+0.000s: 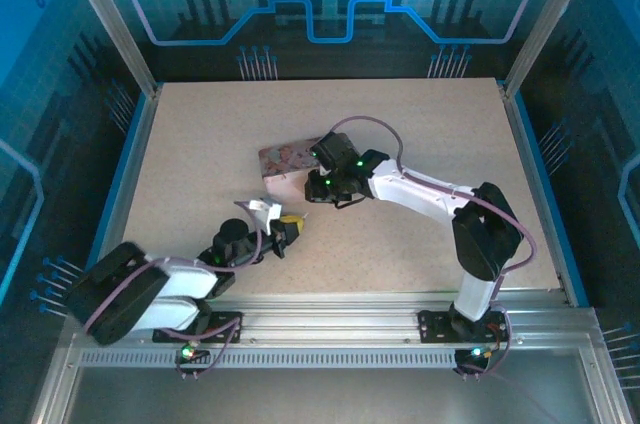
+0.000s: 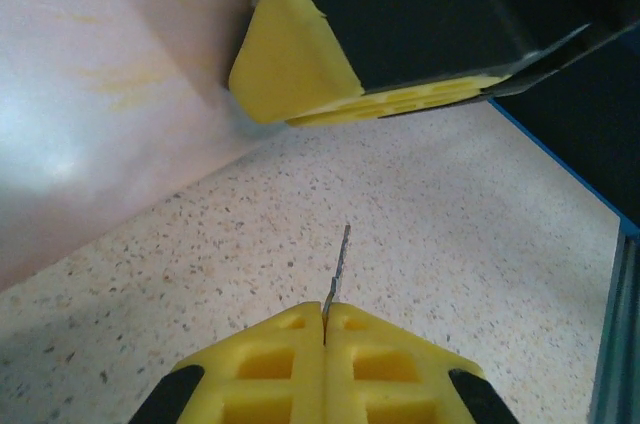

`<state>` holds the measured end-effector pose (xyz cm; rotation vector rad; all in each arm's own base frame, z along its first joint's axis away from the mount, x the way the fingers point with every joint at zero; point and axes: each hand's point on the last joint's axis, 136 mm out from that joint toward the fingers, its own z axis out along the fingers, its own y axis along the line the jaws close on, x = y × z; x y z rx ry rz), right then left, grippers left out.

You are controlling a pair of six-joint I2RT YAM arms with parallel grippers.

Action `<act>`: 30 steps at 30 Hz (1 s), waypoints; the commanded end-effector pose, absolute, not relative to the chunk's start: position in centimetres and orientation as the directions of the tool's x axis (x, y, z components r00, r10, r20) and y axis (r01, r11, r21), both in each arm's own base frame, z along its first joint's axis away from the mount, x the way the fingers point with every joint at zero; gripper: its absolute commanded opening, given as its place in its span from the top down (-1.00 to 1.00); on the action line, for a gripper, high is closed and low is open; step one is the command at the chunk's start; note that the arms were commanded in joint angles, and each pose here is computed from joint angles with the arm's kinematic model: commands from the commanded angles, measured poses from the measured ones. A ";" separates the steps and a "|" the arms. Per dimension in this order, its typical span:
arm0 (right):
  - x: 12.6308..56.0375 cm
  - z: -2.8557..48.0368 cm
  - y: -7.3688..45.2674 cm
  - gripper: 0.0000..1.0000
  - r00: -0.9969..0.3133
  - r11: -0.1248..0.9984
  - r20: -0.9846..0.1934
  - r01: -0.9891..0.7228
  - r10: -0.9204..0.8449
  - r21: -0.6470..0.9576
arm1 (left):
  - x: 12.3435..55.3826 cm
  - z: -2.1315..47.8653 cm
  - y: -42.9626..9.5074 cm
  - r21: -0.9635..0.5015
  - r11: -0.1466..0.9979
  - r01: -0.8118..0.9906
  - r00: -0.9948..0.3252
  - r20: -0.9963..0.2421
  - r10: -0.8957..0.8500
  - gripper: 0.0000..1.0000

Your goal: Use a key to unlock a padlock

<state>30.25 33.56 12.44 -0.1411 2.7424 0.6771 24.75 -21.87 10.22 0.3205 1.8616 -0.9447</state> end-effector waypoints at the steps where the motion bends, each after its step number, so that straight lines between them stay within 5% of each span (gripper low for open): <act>1: 30.5 16.4 34.1 0.98 -0.935 0.825 -0.354 -0.182 0.023 0.536 | 25.8 13.9 -23.0 -0.445 0.609 0.657 -0.358 -0.895 -0.267 1.00; 16: 31.2 18.2 33.6 1.00 -0.937 0.751 -0.320 -0.111 0.139 0.651 | 27.8 16.0 -23.6 -0.430 0.614 0.662 -0.305 -0.903 -0.303 1.00; 30: 31.3 19.9 32.9 1.00 -0.922 0.735 -0.343 -0.106 0.180 0.670 | 29.2 14.4 -23.8 -0.505 0.605 0.615 -0.386 -0.862 -0.327 1.00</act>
